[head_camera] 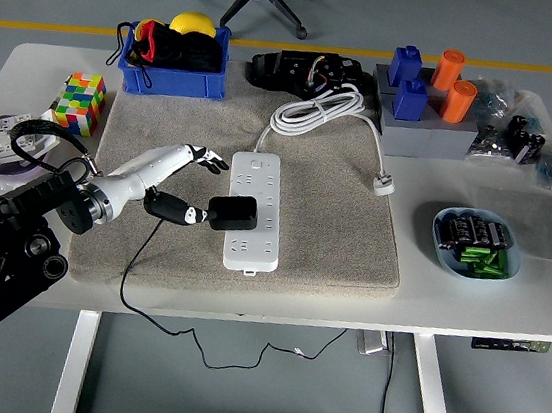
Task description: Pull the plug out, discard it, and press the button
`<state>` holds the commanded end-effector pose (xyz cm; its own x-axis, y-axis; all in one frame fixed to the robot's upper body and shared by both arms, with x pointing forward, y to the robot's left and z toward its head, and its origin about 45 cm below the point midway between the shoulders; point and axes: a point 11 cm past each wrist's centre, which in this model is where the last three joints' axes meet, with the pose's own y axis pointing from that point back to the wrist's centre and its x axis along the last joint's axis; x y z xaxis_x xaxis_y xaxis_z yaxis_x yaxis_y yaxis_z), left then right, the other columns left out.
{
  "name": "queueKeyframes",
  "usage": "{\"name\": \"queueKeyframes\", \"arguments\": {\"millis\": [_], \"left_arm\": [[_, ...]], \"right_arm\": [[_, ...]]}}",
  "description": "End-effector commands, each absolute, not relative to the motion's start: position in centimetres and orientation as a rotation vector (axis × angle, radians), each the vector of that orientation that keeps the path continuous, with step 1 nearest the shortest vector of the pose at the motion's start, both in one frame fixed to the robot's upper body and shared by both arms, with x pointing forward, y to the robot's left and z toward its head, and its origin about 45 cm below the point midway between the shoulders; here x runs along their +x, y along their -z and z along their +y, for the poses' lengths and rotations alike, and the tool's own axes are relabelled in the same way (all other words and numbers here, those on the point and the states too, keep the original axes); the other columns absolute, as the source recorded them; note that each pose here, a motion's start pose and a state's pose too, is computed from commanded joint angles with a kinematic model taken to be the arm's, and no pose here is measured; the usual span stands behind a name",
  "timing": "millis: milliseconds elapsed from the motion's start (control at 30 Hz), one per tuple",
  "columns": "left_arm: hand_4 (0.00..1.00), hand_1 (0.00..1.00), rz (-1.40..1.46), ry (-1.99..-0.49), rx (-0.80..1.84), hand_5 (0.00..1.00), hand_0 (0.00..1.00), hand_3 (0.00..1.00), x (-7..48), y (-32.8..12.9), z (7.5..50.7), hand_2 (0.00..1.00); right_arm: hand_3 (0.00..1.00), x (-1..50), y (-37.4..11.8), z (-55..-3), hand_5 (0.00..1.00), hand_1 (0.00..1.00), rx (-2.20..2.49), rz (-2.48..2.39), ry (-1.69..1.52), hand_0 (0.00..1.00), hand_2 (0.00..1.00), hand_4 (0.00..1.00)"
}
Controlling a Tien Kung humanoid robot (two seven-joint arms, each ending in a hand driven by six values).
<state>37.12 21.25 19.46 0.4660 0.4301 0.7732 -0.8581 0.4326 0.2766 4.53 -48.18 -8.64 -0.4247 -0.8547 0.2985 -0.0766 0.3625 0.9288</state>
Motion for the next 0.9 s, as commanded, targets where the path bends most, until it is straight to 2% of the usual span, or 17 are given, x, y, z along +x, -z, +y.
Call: {"name": "queueKeyframes", "arguments": {"millis": [333,367,533,567,733,767,900], "left_arm": [[0.966,0.841,-0.739,-0.826,0.773,0.217,0.849,0.794,37.5,-18.8,19.1,0.768],[0.964,0.785,-0.744,-0.823,0.777,0.203,0.841,0.777,37.5,-18.7,19.0,0.723],[0.964,0.785,-0.783,-0.815,0.808,0.203,0.841,0.777,38.1,-18.5,18.4,0.723],[0.945,0.704,-0.803,-0.809,0.828,0.167,0.779,0.756,38.3,-18.4,18.4,0.655],[0.945,0.704,-0.813,-0.796,0.868,0.167,0.779,0.756,38.9,-17.8,18.3,0.655],[0.934,0.653,-0.811,-0.795,0.867,0.162,0.751,0.742,38.9,-17.7,18.3,0.628],[0.934,0.653,-0.813,-0.785,0.884,0.162,0.751,0.742,39.1,-17.5,18.2,0.628]], "right_arm": [[0.621,4.6,8.7,-48.1,0.509,0.666,0.828,-1.770,1.147,0.749,0.656,0.670],[0.621,4.7,8.7,-48.1,0.510,0.666,0.829,-1.771,1.147,0.749,0.656,0.670],[0.621,4.7,8.6,-48.1,0.510,0.666,0.828,-1.772,1.146,0.749,0.656,0.670],[0.622,4.7,8.6,-48.2,0.511,0.666,0.827,-1.771,1.147,0.749,0.656,0.671],[0.622,4.8,8.6,-48.2,0.511,0.666,0.828,-1.773,1.144,0.749,0.656,0.671],[0.621,4.8,8.6,-48.2,0.510,0.666,0.828,-1.773,1.144,0.749,0.656,0.671],[0.621,4.7,8.6,-48.3,0.510,0.666,0.825,-1.769,1.143,0.749,0.656,0.671]]}}
